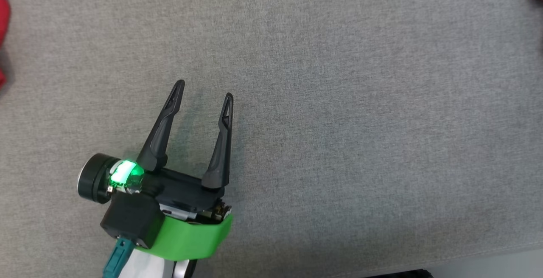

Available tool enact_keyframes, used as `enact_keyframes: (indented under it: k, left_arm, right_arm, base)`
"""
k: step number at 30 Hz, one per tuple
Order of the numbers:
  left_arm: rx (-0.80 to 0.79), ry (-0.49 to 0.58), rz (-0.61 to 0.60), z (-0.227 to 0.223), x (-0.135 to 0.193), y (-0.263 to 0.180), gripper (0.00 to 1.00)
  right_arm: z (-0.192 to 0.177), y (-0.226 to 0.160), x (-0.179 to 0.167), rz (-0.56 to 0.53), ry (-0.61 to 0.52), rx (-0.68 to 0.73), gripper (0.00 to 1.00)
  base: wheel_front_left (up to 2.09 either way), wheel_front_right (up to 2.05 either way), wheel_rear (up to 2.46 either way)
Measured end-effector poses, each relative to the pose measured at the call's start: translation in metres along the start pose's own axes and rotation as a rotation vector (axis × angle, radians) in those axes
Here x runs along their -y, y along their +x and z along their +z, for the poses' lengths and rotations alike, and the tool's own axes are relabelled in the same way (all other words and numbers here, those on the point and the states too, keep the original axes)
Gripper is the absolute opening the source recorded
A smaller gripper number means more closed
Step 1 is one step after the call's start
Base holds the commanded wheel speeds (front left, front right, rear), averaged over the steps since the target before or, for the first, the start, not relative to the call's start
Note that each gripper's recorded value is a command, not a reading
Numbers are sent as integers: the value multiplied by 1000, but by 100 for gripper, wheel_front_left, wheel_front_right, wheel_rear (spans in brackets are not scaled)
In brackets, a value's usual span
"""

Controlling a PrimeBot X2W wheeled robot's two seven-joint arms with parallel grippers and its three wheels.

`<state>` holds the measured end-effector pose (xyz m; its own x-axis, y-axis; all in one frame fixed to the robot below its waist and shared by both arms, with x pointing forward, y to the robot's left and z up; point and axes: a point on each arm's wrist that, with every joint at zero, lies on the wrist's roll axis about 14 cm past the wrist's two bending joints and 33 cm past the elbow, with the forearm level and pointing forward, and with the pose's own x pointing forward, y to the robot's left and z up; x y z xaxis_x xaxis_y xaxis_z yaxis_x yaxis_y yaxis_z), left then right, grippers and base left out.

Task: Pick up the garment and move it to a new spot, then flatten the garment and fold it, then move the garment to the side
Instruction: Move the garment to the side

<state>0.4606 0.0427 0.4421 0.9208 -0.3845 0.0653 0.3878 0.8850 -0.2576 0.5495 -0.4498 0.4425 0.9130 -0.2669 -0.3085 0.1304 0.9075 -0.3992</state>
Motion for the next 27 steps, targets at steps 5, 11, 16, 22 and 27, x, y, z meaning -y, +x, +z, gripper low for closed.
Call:
enact_keyframes:
  k: [5, 11, 16, 22, 27]
  left_arm:
    - [1, 22, 28, 11, -4, -9, 100]
    - [-17, 77, 100, 25, -18, -36, 100]
    - [-37, 95, 161, 32, -27, -64, 100]
    - [-20, 109, 227, 48, -36, -95, 100]
    - [-20, 101, 243, 51, -31, -123, 100]
  right_arm:
    - [11, -13, -69, 144, 82, 74, 100]
    - [34, -58, -138, 295, 217, 170, 100]
    - [74, -107, -170, 362, 313, 319, 100]
    - [84, -178, -210, 431, 412, 395, 100]
    - [81, -220, -210, 421, 465, 422, 100]
  base:
    - [0, 0, 0]
    - [0, 0, 0]
    - [0, 0, 0]
    - [0, 0, 0]
    - [0, 0, 0]
